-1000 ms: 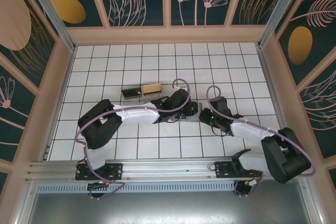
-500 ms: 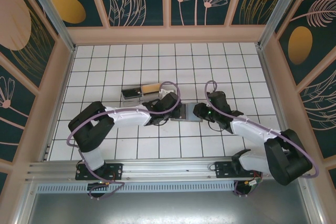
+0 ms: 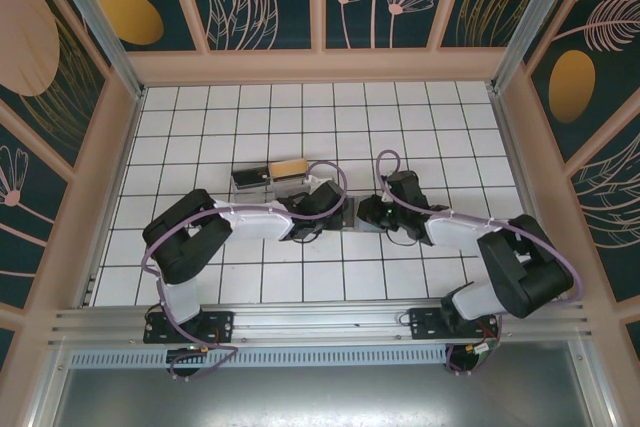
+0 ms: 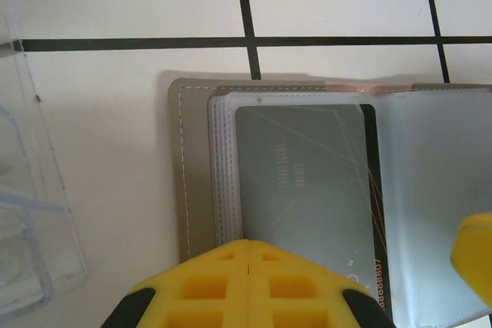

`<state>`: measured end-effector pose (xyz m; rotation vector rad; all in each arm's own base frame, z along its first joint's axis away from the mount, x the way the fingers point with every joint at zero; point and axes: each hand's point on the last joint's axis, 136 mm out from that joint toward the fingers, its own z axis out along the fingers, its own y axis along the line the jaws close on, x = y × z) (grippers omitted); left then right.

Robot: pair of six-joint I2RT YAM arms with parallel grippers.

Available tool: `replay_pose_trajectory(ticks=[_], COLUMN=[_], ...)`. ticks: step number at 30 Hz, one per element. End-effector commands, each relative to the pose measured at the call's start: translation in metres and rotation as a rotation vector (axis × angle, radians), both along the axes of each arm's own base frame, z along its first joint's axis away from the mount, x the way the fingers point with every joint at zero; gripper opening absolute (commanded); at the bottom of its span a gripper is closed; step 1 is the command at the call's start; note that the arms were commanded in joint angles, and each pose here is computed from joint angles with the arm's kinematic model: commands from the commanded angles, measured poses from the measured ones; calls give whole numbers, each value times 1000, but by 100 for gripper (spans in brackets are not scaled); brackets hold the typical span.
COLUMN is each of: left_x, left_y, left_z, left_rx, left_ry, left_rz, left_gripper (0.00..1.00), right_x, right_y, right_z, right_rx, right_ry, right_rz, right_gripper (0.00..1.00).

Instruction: Take the credit cards out of the card holder

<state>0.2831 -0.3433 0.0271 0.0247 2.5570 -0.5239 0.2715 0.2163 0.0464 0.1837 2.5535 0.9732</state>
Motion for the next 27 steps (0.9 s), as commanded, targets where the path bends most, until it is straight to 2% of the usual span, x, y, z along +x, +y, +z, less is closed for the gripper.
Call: replay_pose_trajectory(ticks=[1,7,22,25,27], left_x=[-3,-4,-6,-6,-5], left_y=[9,8,3,3,4], left_z=[-18,-19,-18,-17,-17], left_rx=[31,23,-1,-2,2], left_ry=[37,47,55,55,53], left_rz=[17,15,5,6,10], left_gripper=[6,4,4,4,4], right_x=[10,11,7,7,7], right_y=[12,13,23,22,19], right_z=[11,1,-8,-8,-10], right_rx=[44,36,69,69,53], right_ry=[-22,13,54,56,61], right_rz=[8,7,31,27,14], right_gripper=[17,19,16,10,1])
